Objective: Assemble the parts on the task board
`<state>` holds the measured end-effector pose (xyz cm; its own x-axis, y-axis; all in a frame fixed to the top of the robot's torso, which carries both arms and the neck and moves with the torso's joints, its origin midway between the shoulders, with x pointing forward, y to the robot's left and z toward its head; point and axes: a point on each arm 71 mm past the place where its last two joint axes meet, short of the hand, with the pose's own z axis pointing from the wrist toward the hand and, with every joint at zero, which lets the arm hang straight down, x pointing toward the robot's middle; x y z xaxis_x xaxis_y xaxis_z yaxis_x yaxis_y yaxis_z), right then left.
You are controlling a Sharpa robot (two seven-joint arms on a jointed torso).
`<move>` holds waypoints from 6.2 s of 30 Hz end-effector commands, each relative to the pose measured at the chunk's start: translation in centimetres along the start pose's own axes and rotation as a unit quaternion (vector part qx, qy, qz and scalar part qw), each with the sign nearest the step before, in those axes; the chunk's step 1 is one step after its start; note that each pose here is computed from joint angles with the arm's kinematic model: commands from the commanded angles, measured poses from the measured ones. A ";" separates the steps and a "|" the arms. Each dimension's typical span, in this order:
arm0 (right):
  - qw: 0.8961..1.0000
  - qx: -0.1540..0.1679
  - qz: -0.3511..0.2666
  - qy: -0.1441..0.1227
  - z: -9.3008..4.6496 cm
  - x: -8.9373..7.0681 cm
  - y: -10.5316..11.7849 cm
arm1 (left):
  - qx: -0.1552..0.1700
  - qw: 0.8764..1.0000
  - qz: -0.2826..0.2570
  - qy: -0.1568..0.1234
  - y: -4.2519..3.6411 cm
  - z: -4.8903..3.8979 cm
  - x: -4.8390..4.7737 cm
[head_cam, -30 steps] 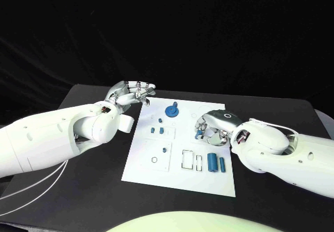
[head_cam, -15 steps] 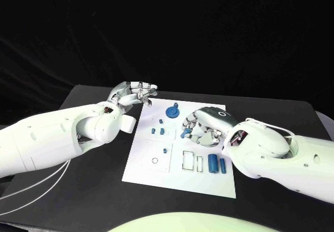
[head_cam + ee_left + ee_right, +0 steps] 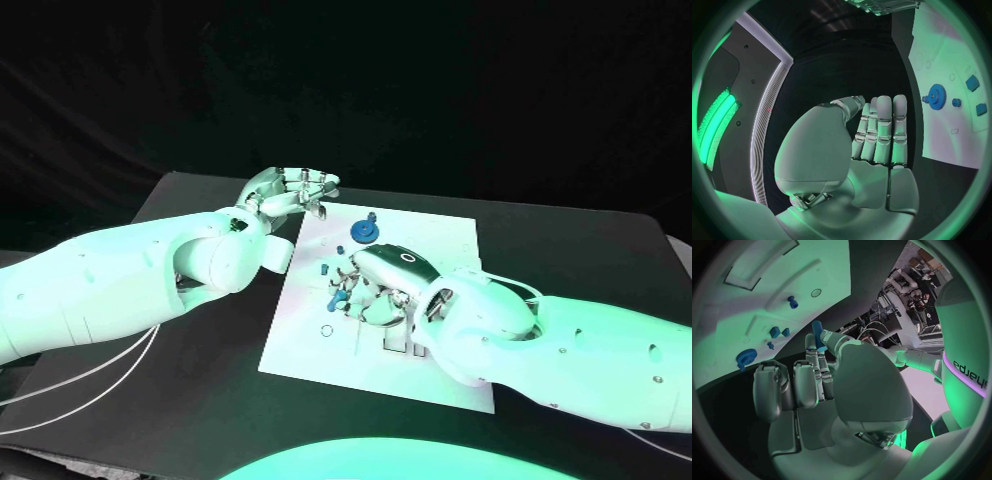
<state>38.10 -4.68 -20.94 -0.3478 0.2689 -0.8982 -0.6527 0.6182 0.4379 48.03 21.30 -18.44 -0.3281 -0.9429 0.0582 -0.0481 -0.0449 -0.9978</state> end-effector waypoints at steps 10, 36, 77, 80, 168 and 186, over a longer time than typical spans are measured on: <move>0.999 -0.017 -0.025 0.036 1.0 2.8 -0.1 | 0.001 1.000 -0.004 0.014 0.02 0.02 0.49; 0.995 -0.012 -0.065 0.075 1.4 4.2 -0.2 | 0.000 1.000 -0.004 0.013 0.01 -0.05 0.38; 0.996 -0.030 -0.081 0.018 1.0 4.1 0.8 | -0.002 1.000 -0.003 0.011 0.02 -0.13 0.16; 0.997 -0.033 -0.075 -0.001 0.6 3.7 0.8 | -0.002 1.000 -0.003 0.011 0.02 -0.15 0.10; 0.952 0.300 0.056 0.027 -13.0 3.2 -10.0 | -0.008 1.000 -0.001 0.008 0.24 -0.75 -0.74; 0.959 0.266 0.082 -0.052 -12.7 0.8 -7.8 | -0.009 1.000 -0.001 0.008 0.26 -0.67 -0.67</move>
<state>34.36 -18.83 -24.89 -0.3594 0.4180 -0.8344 -0.1411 0.8595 0.4913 47.69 22.42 -18.73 -0.3259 -0.9438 0.0547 -0.0684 -0.0341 -0.9971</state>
